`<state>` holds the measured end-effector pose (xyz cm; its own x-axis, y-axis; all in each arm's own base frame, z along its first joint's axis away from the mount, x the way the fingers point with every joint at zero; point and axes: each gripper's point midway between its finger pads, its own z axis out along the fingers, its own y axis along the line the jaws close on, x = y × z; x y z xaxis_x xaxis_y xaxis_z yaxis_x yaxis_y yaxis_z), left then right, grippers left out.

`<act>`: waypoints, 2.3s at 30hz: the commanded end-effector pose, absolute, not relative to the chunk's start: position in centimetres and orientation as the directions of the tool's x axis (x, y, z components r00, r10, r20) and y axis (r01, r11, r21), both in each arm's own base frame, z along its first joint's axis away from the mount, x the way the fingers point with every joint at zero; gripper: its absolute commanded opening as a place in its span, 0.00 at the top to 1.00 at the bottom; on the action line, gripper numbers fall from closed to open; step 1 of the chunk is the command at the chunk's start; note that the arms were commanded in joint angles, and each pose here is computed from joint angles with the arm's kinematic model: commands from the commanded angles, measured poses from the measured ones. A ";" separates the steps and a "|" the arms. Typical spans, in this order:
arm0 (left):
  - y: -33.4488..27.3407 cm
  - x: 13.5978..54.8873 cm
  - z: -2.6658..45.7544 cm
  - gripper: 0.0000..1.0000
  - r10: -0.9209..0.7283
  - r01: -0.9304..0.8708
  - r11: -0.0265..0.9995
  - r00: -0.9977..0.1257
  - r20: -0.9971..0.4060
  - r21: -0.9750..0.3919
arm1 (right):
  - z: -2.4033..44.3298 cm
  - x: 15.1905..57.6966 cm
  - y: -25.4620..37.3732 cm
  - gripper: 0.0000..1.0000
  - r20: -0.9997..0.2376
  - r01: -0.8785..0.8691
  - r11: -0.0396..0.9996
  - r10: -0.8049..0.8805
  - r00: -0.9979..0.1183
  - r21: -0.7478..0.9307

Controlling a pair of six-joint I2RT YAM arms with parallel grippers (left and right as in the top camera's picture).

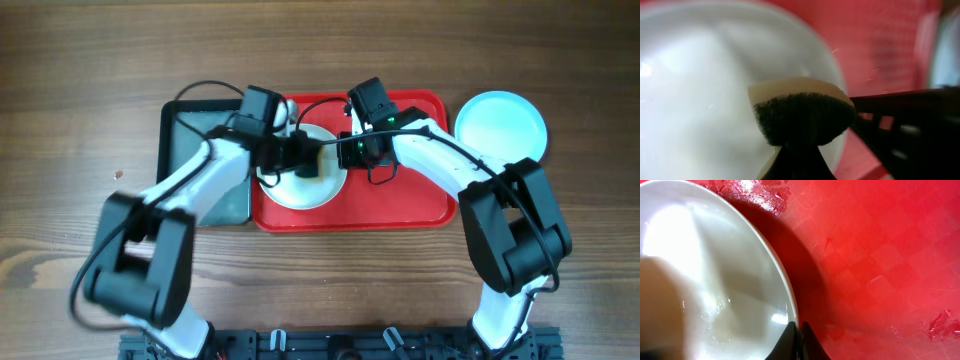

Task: Clean dirty plates on tray and stack at the side
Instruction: 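Scrub the white plate with the sponge in the left gripper, then return the sponge to the black tray and open the left gripper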

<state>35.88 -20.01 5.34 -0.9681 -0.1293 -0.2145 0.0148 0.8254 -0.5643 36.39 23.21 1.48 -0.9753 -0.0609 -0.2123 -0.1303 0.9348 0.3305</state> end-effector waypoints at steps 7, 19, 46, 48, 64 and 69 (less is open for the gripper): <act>-5.4 36.2 11.3 0.96 -0.236 -0.143 0.961 -0.875 -0.423 -0.238 | 1.0 36.5 23.5 0.95 -0.207 -0.130 0.933 -0.062 -0.976 0.334; -1.2 35.4 2.1 0.96 -0.177 -0.180 0.984 -0.955 -0.240 -0.010 | 1.1 36.6 23.6 0.94 -0.213 -0.133 0.932 -0.062 -0.975 0.336; 4.8 41.0 17.0 0.00 -0.299 -0.297 0.948 -0.708 -0.639 -0.115 | 0.9 36.4 23.5 0.24 -0.204 -0.131 0.934 -0.065 -0.977 0.332; 4.8 41.0 17.0 0.00 -0.299 -0.297 0.948 -0.708 -0.639 -0.115 | 0.8 36.3 23.5 0.25 -0.196 -0.125 0.935 -0.062 -0.979 0.332; 4.8 41.0 17.0 0.00 -0.299 -0.297 0.948 -0.708 -0.639 -0.115 | 0.0 35.5 23.6 0.59 -0.177 -0.043 0.956 0.010 -0.984 0.291; 4.8 41.0 17.0 0.00 -0.299 -0.297 0.948 -0.708 -0.639 -0.115 | -0.1 35.4 24.0 0.66 -0.186 -0.034 0.961 0.018 -0.982 0.275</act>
